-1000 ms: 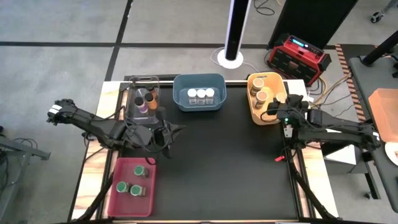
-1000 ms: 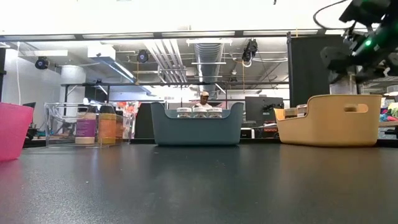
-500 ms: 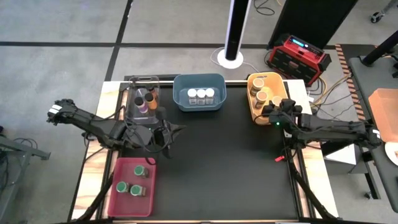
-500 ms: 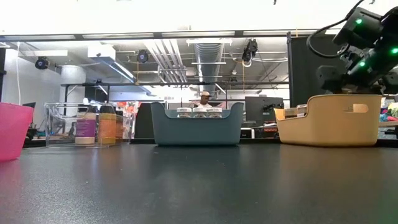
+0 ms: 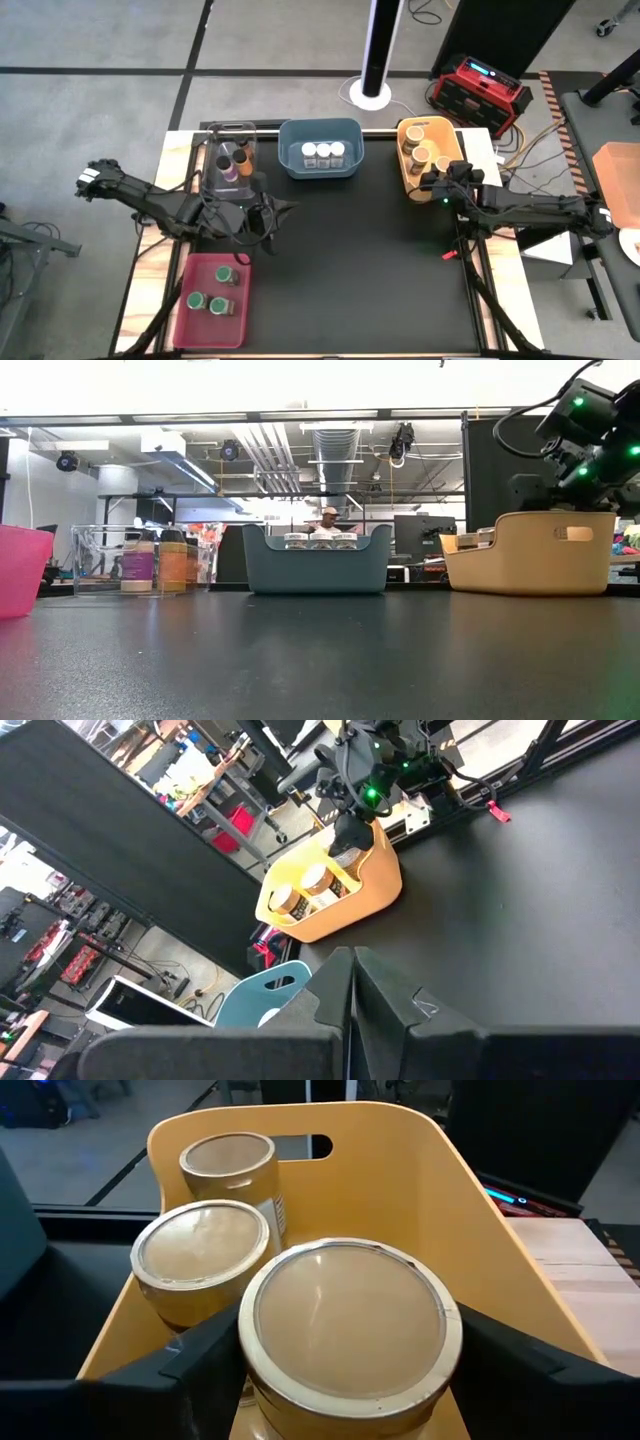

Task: Sort spices by type
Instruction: Put the gold seasoning bottle into the yellow bin, then return to Home Position

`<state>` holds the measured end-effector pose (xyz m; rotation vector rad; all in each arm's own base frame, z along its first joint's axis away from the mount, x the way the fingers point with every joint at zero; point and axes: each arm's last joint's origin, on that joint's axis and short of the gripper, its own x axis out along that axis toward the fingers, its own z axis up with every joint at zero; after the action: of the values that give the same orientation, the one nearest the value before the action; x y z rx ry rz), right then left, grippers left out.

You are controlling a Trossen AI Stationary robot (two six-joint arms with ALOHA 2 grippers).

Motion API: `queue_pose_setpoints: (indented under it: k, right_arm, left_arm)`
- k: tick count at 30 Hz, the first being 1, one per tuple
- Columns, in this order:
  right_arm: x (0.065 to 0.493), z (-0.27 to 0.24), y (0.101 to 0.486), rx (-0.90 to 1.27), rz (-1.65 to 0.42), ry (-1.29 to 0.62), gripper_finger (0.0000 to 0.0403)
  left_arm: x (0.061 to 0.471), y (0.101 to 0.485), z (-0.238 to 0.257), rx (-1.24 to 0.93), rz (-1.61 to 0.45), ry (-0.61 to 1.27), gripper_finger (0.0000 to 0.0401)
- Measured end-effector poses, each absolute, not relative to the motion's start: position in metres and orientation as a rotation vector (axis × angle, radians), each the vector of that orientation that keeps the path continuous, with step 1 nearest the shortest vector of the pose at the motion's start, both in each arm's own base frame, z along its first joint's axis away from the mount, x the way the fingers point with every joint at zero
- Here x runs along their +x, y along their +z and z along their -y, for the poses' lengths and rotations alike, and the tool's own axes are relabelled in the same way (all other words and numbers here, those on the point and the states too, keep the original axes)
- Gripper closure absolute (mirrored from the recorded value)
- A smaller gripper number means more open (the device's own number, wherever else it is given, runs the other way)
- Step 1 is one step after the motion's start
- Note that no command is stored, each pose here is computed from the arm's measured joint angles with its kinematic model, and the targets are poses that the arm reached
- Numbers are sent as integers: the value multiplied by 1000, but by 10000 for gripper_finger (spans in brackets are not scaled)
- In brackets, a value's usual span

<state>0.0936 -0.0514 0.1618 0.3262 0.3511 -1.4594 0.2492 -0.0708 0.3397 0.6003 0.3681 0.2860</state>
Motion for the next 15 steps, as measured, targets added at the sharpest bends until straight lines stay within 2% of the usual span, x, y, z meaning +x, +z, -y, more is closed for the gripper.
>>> queue_pose_setpoints:
  k: [6, 9, 15]
  right_arm:
    - [94, 52, 163, 322, -348, -1461, 77]
    - [94, 52, 163, 323, -347, -1461, 76]
    - [96, 52, 168, 344, -346, -1439, 99]
  left_arm:
    - [249, 340, 71, 600, -368, 286, 401]
    - [249, 340, 71, 600, -368, 286, 401]
    - [249, 340, 71, 600, -368, 286, 401]
